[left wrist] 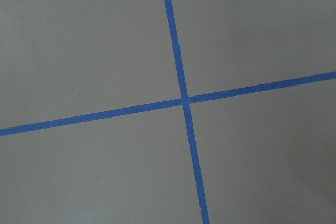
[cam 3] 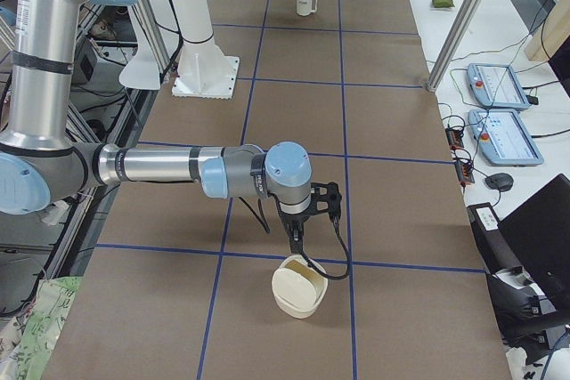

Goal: Left arm hands cup to right arm to dump lemon

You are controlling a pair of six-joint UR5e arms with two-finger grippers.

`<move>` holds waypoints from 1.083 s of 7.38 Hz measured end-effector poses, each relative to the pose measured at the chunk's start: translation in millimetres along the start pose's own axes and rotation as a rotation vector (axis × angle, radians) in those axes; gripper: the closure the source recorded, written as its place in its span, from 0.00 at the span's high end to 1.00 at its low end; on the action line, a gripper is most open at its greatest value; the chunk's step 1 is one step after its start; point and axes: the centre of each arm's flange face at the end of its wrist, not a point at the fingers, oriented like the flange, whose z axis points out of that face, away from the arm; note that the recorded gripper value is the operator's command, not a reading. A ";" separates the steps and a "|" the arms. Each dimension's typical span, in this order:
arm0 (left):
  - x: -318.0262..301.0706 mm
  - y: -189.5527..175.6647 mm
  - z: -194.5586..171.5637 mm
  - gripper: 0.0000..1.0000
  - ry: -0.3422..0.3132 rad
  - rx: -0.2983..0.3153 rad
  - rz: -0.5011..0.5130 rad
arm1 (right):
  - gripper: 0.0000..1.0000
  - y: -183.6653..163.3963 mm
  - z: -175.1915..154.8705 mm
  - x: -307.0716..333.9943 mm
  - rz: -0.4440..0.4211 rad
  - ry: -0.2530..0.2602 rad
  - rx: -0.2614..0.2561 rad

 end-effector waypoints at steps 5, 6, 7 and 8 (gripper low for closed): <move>1.7 -2.5 -1.6 1.00 0.000 0.002 0.003 | 1.00 2.5 1.2 0.4 0.014 -0.046 -0.003; 1.0 -2.1 -0.8 1.00 0.000 0.001 0.001 | 1.00 2.4 1.4 0.2 0.014 -0.050 -0.003; -0.2 -1.8 0.4 1.00 0.000 -0.002 -0.001 | 1.00 1.9 1.4 0.1 0.014 -0.051 -0.002; -1.4 -1.9 1.5 1.00 0.001 -0.004 -0.002 | 1.00 1.3 1.2 -0.2 0.014 -0.052 -0.002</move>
